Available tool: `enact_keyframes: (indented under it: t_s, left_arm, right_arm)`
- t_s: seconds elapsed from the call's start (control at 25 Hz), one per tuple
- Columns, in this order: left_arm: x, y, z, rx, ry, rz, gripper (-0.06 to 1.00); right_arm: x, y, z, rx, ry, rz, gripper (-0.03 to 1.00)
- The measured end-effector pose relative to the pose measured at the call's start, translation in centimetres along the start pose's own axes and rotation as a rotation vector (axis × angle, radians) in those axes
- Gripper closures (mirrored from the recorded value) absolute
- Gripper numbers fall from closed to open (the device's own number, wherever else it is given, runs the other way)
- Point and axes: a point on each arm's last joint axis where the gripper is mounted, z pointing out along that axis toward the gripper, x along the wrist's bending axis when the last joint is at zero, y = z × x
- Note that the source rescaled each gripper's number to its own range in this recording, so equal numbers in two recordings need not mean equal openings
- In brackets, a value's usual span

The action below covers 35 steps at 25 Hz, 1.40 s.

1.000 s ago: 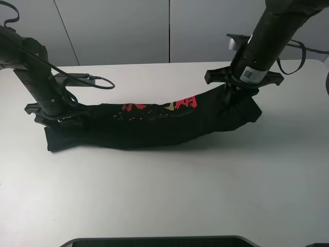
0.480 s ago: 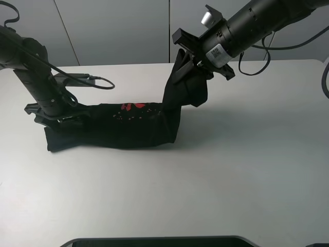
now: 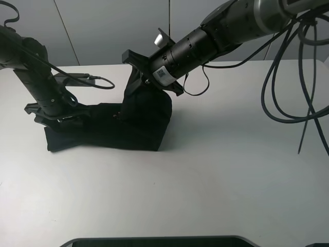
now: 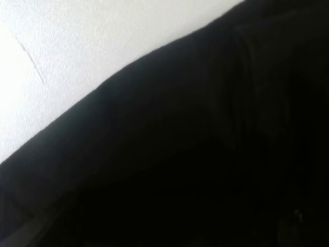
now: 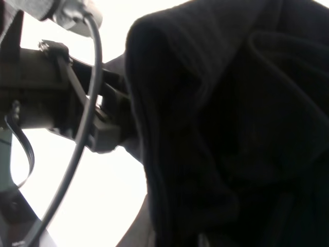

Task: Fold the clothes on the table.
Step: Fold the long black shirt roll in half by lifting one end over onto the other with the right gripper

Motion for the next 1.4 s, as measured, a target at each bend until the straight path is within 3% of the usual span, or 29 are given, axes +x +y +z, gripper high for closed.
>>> enact_keyframes:
  t_s: [0.2,0.4,0.96,1.24,1.4]
  left_arm:
    - [0.0,0.0,0.0,0.000,0.000,0.000,-0.03]
    - [0.0,0.0,0.0,0.000,0.000,0.000,-0.03]
    - [-0.2,0.0,-0.2,-0.005,-0.018,0.003,-0.03]
    - [-0.3,0.6,-4.9,-0.053,-0.027,0.010,-0.03]
    - [-0.5,2.2,-9.3,-0.138,-0.038,0.025,-0.03]
  right_arm:
    - [0.2,0.0,3.3,0.018,0.033,0.006,0.89]
    - [-0.5,-0.4,5.3,0.011,0.015,-0.009,0.89]
    - [-1.6,-0.8,7.1,0.006,0.008,-0.016,0.89]
    - [-1.6,-0.7,7.1,0.002,0.012,-0.019,0.89]
    - [-1.6,-0.7,7.1,0.003,0.011,-0.024,0.85]
